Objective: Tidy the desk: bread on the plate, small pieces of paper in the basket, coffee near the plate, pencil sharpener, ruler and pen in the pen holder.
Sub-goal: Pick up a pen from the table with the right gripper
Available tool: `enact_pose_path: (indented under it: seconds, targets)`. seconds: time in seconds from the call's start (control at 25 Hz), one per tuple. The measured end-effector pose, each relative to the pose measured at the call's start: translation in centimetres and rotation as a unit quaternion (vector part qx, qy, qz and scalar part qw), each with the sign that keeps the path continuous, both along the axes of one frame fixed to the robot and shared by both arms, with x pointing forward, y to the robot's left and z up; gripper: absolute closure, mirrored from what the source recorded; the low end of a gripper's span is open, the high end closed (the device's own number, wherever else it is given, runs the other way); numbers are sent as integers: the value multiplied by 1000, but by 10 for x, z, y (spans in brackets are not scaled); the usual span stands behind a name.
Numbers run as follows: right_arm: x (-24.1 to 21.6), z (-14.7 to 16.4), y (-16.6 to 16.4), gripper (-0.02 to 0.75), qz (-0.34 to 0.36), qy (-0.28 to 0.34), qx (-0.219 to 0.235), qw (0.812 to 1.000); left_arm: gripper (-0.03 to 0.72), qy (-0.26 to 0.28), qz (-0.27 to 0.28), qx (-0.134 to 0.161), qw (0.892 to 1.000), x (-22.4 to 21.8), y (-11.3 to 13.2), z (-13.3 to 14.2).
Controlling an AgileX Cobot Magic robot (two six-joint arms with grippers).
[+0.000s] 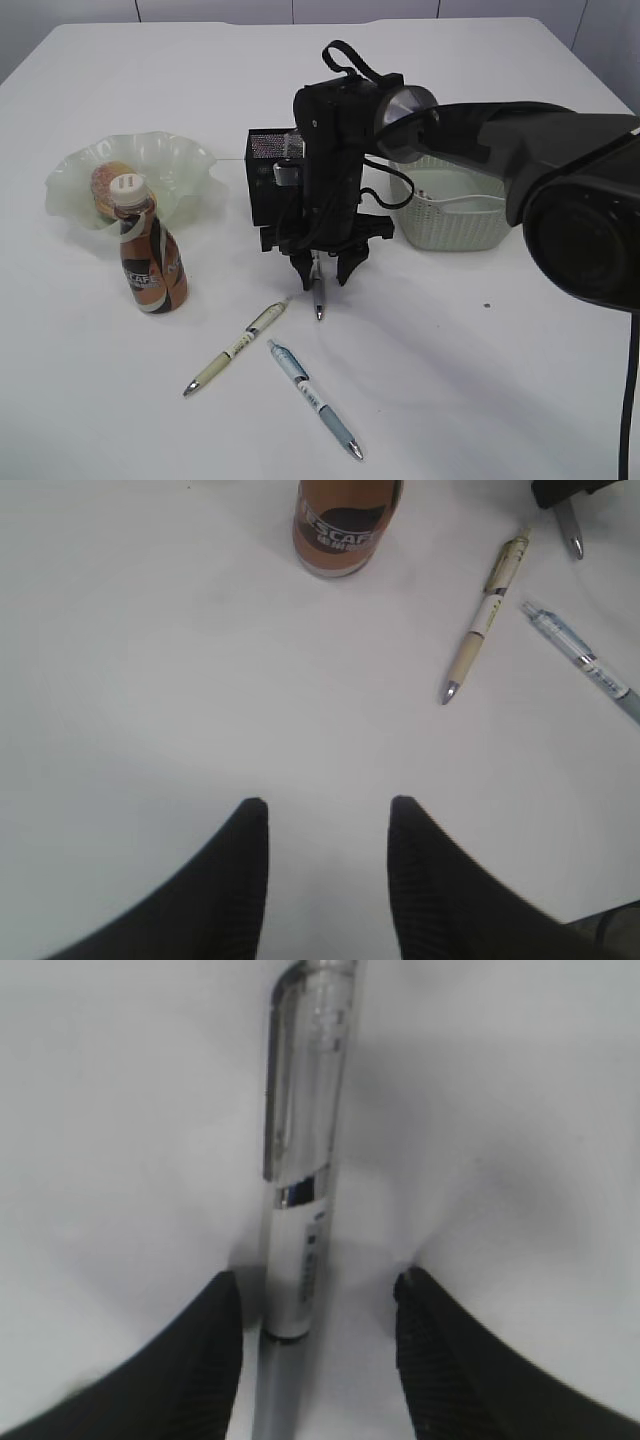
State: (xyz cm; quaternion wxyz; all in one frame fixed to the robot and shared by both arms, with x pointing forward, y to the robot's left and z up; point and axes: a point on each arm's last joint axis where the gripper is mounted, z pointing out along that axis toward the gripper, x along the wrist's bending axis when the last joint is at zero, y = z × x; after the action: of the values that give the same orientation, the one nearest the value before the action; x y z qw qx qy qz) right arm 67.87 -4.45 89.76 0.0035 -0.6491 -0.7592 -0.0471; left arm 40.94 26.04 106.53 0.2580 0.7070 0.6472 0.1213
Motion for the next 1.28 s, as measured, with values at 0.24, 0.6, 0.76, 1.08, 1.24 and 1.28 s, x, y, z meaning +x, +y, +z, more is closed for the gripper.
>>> enact_pose_path:
  seconds: [0.24,0.6,0.76,1.08,1.24,1.28]
  targets:
    - [0,-2,1,381,-7,3,3,1000,391,-4,1,-1,1000,1,0,0]
    - [0,-2,1,546,-8,4,4,1000,391,-8,1,-1,1000,1,0,1]
    - [0,-2,1,630,-7,4,4,1000,391,-8,1,-1,1000,1,0,1]
    - [0,-2,2,666,-1,4,7,1000,391,-8,1,-1,1000,1,0,1]
    - [-1,1,3,666,4,4,15,1000,391,-8,1,-1,1000,1,0,1]
    - [-2,3,4,666,8,4,19,1000,391,-8,1,-1,1000,1,0,1]
